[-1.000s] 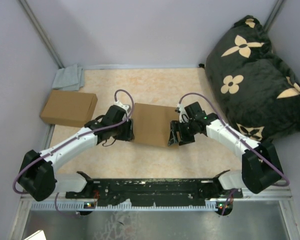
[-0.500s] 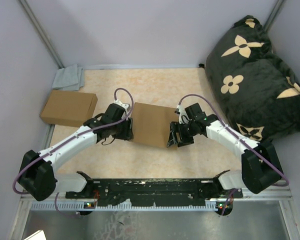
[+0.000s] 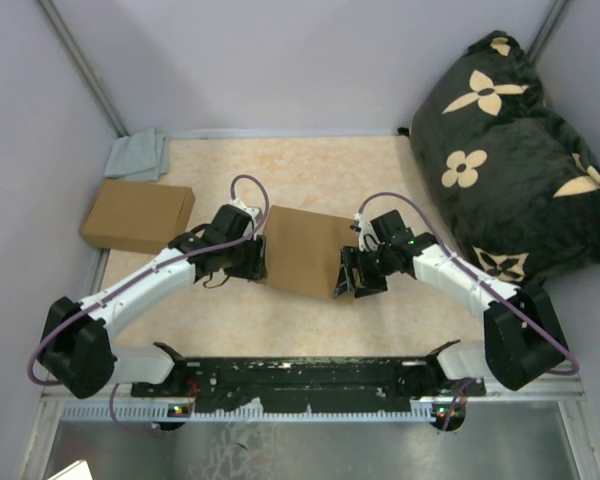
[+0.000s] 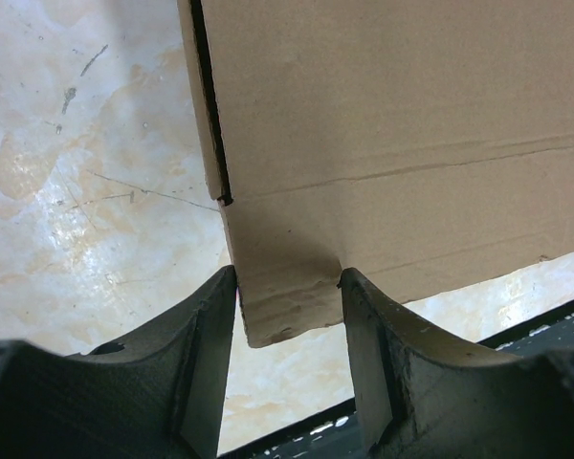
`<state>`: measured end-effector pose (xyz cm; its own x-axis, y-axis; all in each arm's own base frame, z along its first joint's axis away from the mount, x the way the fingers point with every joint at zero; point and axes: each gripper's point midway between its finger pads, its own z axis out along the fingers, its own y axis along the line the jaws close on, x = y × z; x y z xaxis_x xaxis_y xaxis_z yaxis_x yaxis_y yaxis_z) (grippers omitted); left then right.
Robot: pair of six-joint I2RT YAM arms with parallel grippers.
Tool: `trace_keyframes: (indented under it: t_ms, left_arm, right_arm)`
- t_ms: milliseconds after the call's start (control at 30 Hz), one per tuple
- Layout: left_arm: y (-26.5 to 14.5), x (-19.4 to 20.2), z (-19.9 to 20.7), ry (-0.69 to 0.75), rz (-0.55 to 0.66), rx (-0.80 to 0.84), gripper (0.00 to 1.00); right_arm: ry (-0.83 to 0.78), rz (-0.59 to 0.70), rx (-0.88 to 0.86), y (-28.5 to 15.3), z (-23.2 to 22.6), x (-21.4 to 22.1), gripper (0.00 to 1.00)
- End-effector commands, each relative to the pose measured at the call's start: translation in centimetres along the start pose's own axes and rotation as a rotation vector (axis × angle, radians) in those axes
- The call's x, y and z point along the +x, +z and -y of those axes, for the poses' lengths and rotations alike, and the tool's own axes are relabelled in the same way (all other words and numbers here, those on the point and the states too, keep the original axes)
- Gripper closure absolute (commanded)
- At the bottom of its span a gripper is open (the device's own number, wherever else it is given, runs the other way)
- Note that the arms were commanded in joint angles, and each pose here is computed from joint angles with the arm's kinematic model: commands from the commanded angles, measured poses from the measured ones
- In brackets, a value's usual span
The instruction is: Fold the paper box
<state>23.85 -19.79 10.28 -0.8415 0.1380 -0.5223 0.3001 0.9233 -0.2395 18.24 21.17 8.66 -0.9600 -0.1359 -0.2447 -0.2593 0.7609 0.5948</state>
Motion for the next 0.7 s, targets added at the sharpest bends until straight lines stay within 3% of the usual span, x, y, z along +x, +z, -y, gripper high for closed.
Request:
trace_keyframes:
  t_ms: [0,667]
  left_arm:
    - [0.1,-0.3,0.8,0.006,-0.002,0.037,0.46]
    - [0.8,0.0,0.5,-0.002,-0.018,0.03,0.47]
  right_arm:
    - [-0.027,0.048,-0.074,-0.5,-1.8,-1.3,0.3]
    - [0.001,0.02,-0.114,-0.4,-2.0,0.1,0.28]
